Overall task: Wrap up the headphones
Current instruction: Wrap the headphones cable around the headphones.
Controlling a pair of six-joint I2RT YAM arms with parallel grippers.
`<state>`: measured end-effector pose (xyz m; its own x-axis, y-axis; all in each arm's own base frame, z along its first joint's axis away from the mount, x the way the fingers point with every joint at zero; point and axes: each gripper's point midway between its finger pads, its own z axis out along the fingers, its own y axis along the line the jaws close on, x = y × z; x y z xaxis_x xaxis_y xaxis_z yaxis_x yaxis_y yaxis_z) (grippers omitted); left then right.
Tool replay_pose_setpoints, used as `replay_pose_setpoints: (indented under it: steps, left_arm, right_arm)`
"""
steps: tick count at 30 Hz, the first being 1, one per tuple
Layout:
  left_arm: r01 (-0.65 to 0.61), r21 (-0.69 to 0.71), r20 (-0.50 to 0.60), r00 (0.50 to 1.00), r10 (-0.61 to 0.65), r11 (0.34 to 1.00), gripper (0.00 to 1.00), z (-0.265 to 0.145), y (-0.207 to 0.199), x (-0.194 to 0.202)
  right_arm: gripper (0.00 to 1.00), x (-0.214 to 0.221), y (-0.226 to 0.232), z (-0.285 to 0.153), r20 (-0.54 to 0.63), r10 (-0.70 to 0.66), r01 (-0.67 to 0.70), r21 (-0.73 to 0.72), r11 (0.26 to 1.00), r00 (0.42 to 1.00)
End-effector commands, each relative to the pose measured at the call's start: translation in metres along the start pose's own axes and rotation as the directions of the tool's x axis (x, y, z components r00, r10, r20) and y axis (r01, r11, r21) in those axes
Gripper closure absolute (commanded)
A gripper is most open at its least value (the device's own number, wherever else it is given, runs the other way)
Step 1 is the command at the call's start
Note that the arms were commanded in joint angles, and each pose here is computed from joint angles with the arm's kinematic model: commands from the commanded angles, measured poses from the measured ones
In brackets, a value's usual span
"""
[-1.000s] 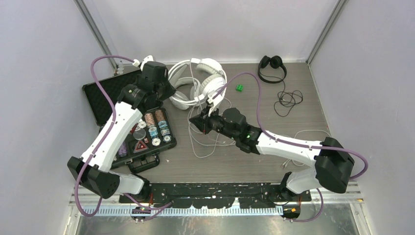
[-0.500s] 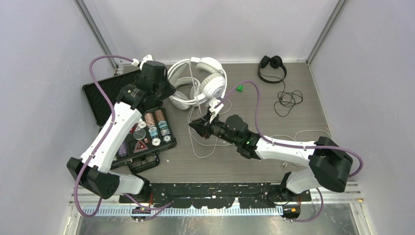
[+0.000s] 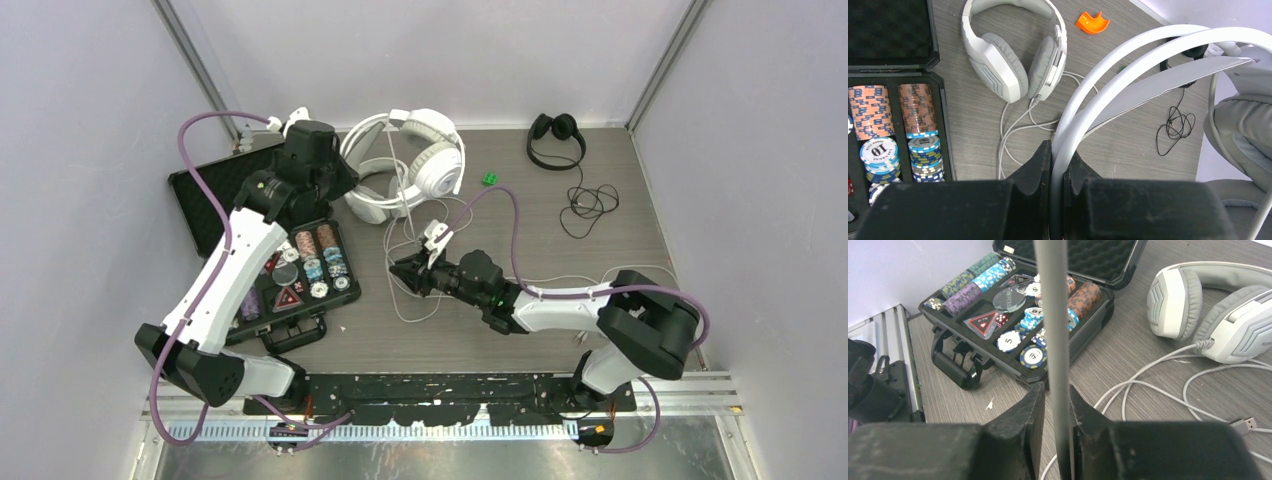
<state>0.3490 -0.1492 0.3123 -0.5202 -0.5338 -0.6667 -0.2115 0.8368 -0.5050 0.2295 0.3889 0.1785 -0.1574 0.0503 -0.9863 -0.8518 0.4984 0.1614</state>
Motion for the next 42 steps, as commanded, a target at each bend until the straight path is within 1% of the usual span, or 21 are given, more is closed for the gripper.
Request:
replay_pose_setpoints:
  steps: [1, 4, 5, 6, 10, 14, 19, 22, 30, 33, 34, 36, 40, 42]
  left_arm:
    - [0.086, 0.164, 0.104, 0.989, -0.104, 0.983, 1.00, -0.026, -0.041, -0.042]
    - [0.088, 0.164, 0.112, 0.988, -0.107, 0.983, 1.00, -0.028, -0.041, -0.044]
    - [0.092, 0.163, 0.120, 0.986, -0.113, 0.982, 1.00, -0.028, -0.041, -0.046]
    - [0.098, 0.166, 0.128, 0.984, -0.120, 0.981, 1.00, -0.027, -0.041, -0.047]
    - [0.127, 0.202, 0.166, 0.973, -0.161, 0.971, 1.00, -0.026, -0.045, -0.054]
    - [0.132, 0.183, 0.201, 0.965, -0.168, 0.974, 1.00, -0.020, -0.042, -0.059]
    - [0.146, 0.192, 0.232, 0.954, -0.189, 0.971, 1.00, -0.016, -0.043, -0.065]
    - [0.147, 0.163, 0.235, 0.955, -0.183, 0.976, 1.00, -0.013, -0.039, -0.065]
    - [0.132, 0.158, 0.219, 0.962, -0.166, 0.978, 1.00, -0.010, -0.040, -0.062]
    - [0.117, 0.163, 0.196, 0.969, -0.149, 0.980, 1.00, -0.014, -0.042, -0.059]
    - [0.104, 0.163, 0.183, 0.974, -0.134, 0.981, 1.00, -0.016, -0.042, -0.057]
    - [0.069, 0.170, 0.149, 0.984, -0.095, 0.983, 1.00, -0.023, -0.043, -0.054]
    - [0.015, 0.189, 0.048, 0.999, -0.025, 0.982, 1.00, -0.038, -0.043, -0.040]
    - [-0.004, 0.190, -0.002, 1.000, 0.005, 0.982, 1.00, -0.045, -0.040, -0.030]
  right_arm:
    - [0.79, -0.012, 0.002, 0.003, 0.092, -0.029, 0.029, -0.008, 1.000, 0.995]
    - [0.95, 0.000, -0.002, 0.001, 0.082, -0.027, 0.027, 0.002, 1.000, 0.996]
    - [0.99, 0.004, -0.002, 0.001, 0.074, -0.020, 0.020, 0.000, 1.000, 0.997]
    - [1.00, 0.007, -0.001, 0.001, 0.067, -0.014, 0.014, -0.004, 1.000, 0.998]
    - [1.00, 0.013, 0.002, 0.001, 0.029, 0.004, -0.004, -0.017, 1.000, 1.000]
    - [1.00, 0.009, 0.006, 0.000, 0.016, -0.005, 0.005, -0.037, 0.999, 1.000]
    - [1.00, 0.007, 0.014, 0.000, 0.002, -0.018, 0.018, -0.069, 0.997, 1.000]
    - [1.00, 0.010, 0.017, 0.001, -0.008, -0.024, 0.023, -0.081, 0.996, 1.000]
    - [1.00, 0.019, 0.020, 0.002, -0.045, -0.034, 0.030, -0.080, 0.996, 0.998]
    - [1.00, 0.017, 0.007, 0.002, -0.043, -0.006, 0.006, 0.002, 1.000, 0.999]
    - [1.00, 0.016, -0.006, 0.001, -0.032, -0.002, 0.004, 0.066, 0.998, 0.999]
    - [1.00, 0.016, -0.024, -0.006, -0.005, 0.026, -0.025, 0.144, 0.989, 1.000]
    - [1.00, 0.020, -0.048, -0.018, 0.025, 0.096, -0.099, 0.188, 0.977, 0.995]
    - [0.96, 0.021, -0.054, -0.020, 0.033, 0.107, -0.111, 0.193, 0.975, 0.994]
